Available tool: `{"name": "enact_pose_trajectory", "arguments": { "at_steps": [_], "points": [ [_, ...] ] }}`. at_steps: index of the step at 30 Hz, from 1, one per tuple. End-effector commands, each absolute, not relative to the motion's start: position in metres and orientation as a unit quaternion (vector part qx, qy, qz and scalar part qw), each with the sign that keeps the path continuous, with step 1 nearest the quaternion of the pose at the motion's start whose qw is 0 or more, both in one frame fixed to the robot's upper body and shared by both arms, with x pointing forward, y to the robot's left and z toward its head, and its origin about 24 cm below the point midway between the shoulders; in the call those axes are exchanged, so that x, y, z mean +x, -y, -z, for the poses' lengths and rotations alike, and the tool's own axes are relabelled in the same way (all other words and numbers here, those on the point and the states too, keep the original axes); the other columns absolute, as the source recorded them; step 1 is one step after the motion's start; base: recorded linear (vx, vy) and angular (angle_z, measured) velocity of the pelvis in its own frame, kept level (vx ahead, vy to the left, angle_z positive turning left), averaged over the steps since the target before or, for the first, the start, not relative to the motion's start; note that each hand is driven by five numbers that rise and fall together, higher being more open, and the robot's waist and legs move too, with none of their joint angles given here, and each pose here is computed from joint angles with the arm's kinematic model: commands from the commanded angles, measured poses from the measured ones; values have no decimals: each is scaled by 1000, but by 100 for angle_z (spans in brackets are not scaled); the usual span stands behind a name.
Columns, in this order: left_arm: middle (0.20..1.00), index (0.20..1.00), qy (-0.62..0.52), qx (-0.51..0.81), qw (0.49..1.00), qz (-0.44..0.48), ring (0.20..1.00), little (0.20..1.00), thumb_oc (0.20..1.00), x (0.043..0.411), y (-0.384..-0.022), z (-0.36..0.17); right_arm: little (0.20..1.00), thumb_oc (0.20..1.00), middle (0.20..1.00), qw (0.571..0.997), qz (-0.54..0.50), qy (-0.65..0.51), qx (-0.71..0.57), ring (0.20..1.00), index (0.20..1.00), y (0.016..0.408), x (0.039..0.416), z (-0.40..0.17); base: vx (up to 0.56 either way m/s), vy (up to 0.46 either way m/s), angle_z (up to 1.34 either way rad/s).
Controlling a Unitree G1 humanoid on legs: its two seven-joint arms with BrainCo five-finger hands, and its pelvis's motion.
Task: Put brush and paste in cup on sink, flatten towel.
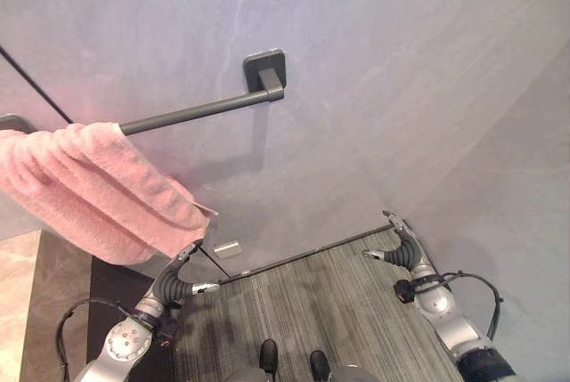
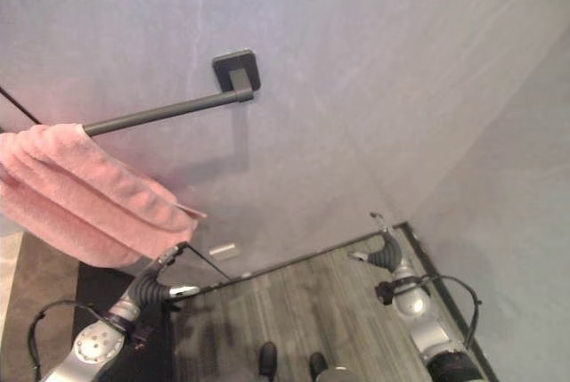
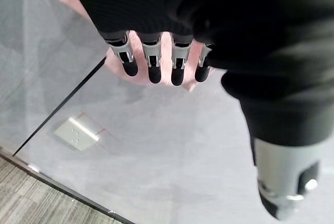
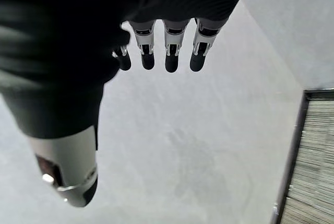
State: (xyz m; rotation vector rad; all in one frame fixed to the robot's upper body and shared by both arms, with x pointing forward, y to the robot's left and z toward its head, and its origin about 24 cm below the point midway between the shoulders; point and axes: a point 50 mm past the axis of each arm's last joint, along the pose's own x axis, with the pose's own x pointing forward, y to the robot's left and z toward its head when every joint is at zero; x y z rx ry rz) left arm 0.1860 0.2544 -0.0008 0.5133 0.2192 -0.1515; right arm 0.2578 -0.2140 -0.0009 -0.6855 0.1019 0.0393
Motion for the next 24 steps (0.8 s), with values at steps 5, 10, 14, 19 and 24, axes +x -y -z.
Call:
{"name": "enact_pose_trajectory", "arguments": {
  "at_steps": [5,10,14,19,24],
  "points": [
    [1000,1000,-30,240,969,52,1000,1000,1000,203,-258,-30,1000,1000,1000,940,-52,15,-337,1000,1000,201,263,-23,-5,-59,17],
    [1000,1000,4,220,970,106,1000,1000,1000,233,-229,-39,1000,1000,1000,939,17,-20,-342,1000,1000,238,246,-17,-61,-14,137],
    [1000,1000,9,224,967,122,1000,1000,1000,237,-222,-39,1000,1000,1000,937,37,-18,-346,1000,1000,245,244,-20,15,15,77],
    [1000,1000,26,219,971,90,1000,1000,1000,229,-234,-49,1000,1000,1000,942,16,9,-335,1000,1000,227,258,-27,5,45,-34],
    [1000,1000,36,236,967,92,1000,1000,1000,219,-244,-62,1000,1000,1000,950,12,30,-311,1000,1000,213,264,-33,14,72,-7]
  ]
}}
